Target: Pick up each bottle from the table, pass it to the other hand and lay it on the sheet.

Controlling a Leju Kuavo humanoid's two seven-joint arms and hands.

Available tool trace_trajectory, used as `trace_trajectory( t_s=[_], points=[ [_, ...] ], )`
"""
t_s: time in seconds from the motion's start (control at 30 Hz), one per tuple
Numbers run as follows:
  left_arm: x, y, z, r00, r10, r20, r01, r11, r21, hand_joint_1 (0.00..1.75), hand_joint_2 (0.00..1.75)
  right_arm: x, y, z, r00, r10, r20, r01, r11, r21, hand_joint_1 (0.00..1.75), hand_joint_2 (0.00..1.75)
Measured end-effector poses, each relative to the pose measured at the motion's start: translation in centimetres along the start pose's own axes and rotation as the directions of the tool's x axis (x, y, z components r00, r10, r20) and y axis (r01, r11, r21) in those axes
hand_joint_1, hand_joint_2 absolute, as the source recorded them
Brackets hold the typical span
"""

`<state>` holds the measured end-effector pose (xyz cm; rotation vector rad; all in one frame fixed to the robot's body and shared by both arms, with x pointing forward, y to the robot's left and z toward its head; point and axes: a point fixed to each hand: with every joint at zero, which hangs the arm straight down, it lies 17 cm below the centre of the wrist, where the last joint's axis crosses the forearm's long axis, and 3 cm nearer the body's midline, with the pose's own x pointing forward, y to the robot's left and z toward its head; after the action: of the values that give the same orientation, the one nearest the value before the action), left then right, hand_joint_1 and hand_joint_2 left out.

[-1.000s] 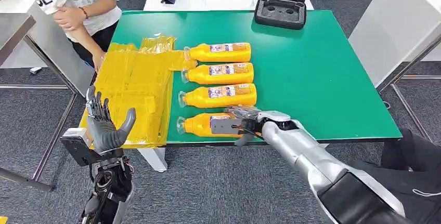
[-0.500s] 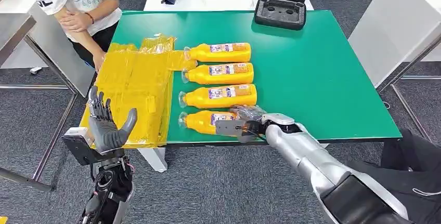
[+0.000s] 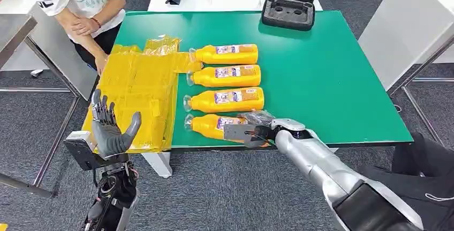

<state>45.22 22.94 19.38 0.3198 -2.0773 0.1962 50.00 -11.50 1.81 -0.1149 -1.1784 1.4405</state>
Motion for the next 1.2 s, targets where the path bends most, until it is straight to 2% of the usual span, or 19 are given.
trace_trajectory(
  t_s=[0.17, 0.27, 0.33, 0.4, 0.53, 0.9, 1.2],
  points=[
    [0.0, 0.0, 0.2, 1.000, 0.001, 0.002, -0.001, 1.000, 0.001, 0.00, 1.75, 4.4, -0.6, -0.2, 0.975, -0.121, 0.186, 0.136, 0.988, -0.067, 1.75, 1.75],
    [0.1, 0.0, 0.3, 1.000, -0.004, 0.012, 0.004, 1.000, 0.000, 0.00, 1.75, 7.8, -2.8, 0.1, 0.937, -0.151, 0.316, 0.201, 0.971, -0.132, 1.75, 1.75],
    [0.2, 0.0, 0.4, 1.000, -0.009, 0.019, 0.009, 1.000, -0.006, 0.00, 1.75, 10.6, -4.5, 0.8, 0.881, -0.184, 0.436, 0.275, 0.949, -0.155, 1.75, 1.75],
    [0.3, -0.1, 0.4, 1.000, -0.008, 0.026, 0.008, 1.000, -0.010, 0.00, 1.75, 12.6, -5.8, 1.2, 0.842, -0.199, 0.501, 0.321, 0.932, -0.169, 1.75, 1.75],
    [0.5, -0.1, 0.4, 0.999, -0.004, 0.036, 0.004, 1.000, -0.013, 0.00, 1.75, 14.7, -6.8, 1.8, 0.799, -0.208, 0.564, 0.368, 0.911, -0.185, 1.75, 1.75],
    [0.8, -0.1, 0.4, 0.999, 0.026, 0.039, -0.026, 1.000, -0.013, 0.00, 1.75, 15.9, -7.8, 2.8, 0.761, -0.201, 0.617, 0.418, 0.879, -0.229, 1.75, 1.75],
    [3.0, -2.1, 0.7, 0.991, 0.117, 0.059, -0.109, 0.988, -0.112, 0.00, 1.75, 18.0, -7.1, 4.7, 0.640, -0.211, 0.739, 0.515, 0.831, -0.209, 1.75, 1.75]
  ],
)
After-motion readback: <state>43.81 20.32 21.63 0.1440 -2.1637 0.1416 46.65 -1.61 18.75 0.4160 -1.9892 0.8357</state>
